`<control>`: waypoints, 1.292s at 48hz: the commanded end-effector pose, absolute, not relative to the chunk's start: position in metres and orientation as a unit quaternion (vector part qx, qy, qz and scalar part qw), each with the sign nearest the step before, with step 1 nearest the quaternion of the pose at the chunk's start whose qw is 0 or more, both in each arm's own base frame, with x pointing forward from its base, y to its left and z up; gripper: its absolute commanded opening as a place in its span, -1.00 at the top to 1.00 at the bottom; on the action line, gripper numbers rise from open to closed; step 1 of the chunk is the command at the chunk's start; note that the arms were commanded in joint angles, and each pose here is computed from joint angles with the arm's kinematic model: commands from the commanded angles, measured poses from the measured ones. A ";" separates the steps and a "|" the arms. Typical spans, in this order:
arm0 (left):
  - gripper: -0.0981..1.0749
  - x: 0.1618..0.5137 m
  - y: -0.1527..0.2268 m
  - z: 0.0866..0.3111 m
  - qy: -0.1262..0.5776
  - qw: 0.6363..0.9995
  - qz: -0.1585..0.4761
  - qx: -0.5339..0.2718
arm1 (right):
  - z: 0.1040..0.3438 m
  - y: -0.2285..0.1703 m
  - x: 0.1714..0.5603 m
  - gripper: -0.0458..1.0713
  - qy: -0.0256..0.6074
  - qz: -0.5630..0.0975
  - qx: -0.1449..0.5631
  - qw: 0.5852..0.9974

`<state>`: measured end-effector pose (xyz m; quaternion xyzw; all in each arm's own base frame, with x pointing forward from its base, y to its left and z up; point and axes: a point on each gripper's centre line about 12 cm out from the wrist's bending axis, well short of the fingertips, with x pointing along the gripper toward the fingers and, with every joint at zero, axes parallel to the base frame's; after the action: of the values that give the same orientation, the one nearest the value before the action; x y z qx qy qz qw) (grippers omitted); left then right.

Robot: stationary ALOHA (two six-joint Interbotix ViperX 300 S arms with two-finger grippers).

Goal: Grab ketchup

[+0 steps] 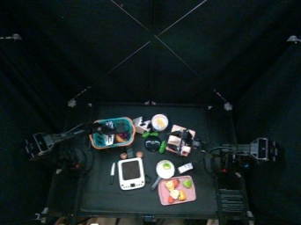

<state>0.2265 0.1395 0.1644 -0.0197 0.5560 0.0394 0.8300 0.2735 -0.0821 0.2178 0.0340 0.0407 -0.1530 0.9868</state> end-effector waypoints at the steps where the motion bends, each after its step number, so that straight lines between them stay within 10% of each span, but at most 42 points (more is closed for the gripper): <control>1: -0.73 0.229 0.142 0.166 0.555 0.831 0.036 -0.012 | 0.227 -0.083 0.276 -0.78 0.025 -0.153 0.031 0.987; 62: -0.75 0.241 0.143 0.126 0.609 0.793 -0.002 -0.021 | 0.221 -0.087 0.280 -0.78 0.035 -0.158 0.033 0.986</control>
<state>0.2371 0.1433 0.1232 -0.0284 0.6080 0.0039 0.7934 0.2757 -0.0846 0.2104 0.0358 0.0535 -0.1563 0.9856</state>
